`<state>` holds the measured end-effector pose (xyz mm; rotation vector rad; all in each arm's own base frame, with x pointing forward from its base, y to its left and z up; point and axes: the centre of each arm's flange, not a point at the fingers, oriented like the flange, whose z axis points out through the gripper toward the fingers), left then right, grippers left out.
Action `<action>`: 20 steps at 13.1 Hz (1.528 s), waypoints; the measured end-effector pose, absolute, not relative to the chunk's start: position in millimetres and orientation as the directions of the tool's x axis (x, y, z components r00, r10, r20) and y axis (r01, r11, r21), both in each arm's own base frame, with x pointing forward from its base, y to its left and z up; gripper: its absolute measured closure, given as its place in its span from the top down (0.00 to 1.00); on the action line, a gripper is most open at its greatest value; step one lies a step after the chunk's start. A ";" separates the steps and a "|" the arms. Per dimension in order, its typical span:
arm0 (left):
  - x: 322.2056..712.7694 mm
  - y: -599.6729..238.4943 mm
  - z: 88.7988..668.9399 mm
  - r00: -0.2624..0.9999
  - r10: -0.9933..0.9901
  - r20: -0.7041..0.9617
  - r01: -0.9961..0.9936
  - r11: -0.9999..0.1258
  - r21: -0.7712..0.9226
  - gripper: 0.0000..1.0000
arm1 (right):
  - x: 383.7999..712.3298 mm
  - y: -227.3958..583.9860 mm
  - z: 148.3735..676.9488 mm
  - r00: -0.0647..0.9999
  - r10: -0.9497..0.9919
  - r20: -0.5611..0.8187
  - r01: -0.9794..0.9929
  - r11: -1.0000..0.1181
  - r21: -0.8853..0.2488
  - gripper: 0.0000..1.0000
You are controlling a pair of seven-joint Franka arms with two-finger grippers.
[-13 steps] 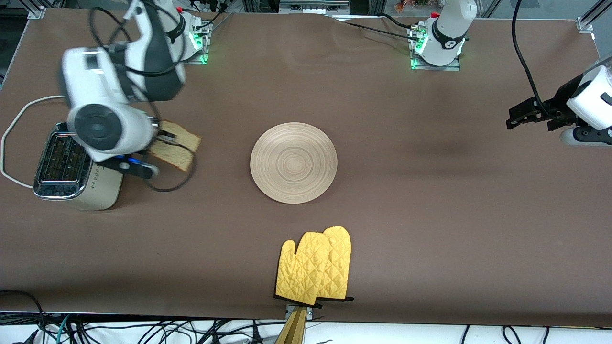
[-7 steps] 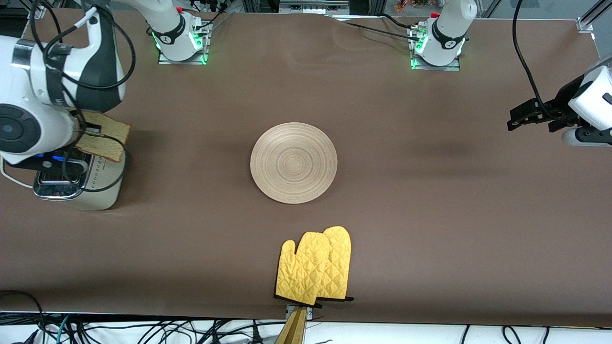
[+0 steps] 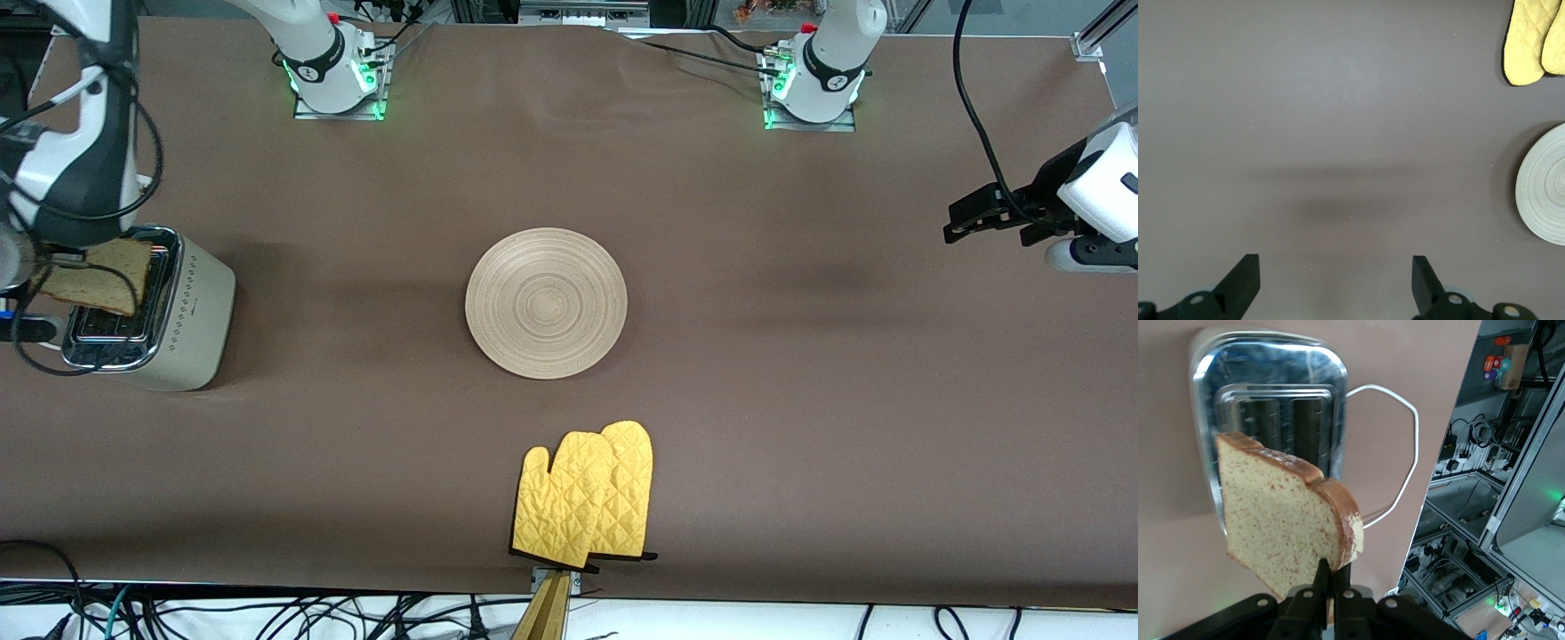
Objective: Move plate and put bread in toaster
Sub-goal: 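Lift the bread with the right gripper and carry it above the toaster, then lower the bread into a toaster slot with the right gripper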
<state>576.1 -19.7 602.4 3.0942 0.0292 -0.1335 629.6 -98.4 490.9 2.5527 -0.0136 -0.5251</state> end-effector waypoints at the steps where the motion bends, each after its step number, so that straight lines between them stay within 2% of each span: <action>1: 576.1 -19.7 602.5 0.996 0.017 -0.086 0.021 -0.999 0.043 1.00 | 630.8 -108.4 486.5 0.923 -0.112 -0.368 0.095 -0.860 0.501 0.05; 20: 576.3 -19.1 602.4 0.996 0.018 -0.086 0.022 -0.999 0.043 1.00 | 646.1 -165.0 433.2 0.922 -0.047 -0.385 0.153 -0.869 0.471 0.05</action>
